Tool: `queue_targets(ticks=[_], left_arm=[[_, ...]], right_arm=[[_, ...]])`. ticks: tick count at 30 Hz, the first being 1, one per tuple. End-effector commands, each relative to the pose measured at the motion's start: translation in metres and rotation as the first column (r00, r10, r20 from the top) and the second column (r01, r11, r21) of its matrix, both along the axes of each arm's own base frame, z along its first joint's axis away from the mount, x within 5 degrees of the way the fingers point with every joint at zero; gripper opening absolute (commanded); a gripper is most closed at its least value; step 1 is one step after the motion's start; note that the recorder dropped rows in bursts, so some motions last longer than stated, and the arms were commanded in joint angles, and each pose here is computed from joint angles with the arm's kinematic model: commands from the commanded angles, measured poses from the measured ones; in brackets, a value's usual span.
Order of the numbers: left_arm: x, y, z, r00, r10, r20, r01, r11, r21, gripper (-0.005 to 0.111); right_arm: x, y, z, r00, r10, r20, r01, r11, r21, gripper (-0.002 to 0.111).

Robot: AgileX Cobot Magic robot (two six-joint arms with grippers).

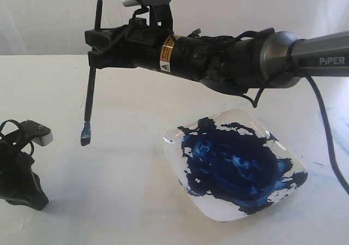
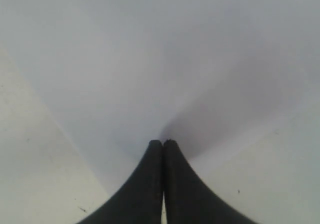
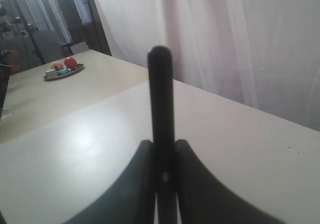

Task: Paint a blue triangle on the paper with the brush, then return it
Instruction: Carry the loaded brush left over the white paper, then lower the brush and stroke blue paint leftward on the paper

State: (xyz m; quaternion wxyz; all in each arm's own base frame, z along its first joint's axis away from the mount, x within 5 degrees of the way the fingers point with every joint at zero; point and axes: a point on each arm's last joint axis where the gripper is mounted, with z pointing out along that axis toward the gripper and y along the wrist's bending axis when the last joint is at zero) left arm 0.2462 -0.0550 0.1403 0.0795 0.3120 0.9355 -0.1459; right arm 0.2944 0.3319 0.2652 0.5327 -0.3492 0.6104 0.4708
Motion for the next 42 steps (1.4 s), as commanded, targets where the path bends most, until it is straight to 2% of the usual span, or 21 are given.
queue_targets(ticks=[1,12,26,42], left_arm=[[-0.003,0.001,0.000,1.000,0.007,-0.017,-0.007,1.000,-0.008,0.000],[-0.003,0.001,0.000,1.000,0.006,-0.019,-0.006,1.000,-0.008,0.000],[-0.003,0.001,0.000,1.000,0.006,-0.019,-0.006,1.000,-0.008,0.000],[-0.003,0.001,0.000,1.000,0.007,-0.019,-0.008,1.000,-0.009,0.000]], right_arm=[[-0.003,0.004,0.003,0.999,0.005,-0.032,-0.003,0.998,0.069,0.000],[0.002,0.010,-0.022,0.997,-0.019,-0.078,0.019,1.000,0.006,0.000],[0.005,0.008,-0.024,0.998,-0.051,-0.040,0.049,0.998,-0.030,0.000],[0.033,-0.017,-0.027,0.986,-0.155,-0.053,0.152,0.986,-0.062,0.000]])
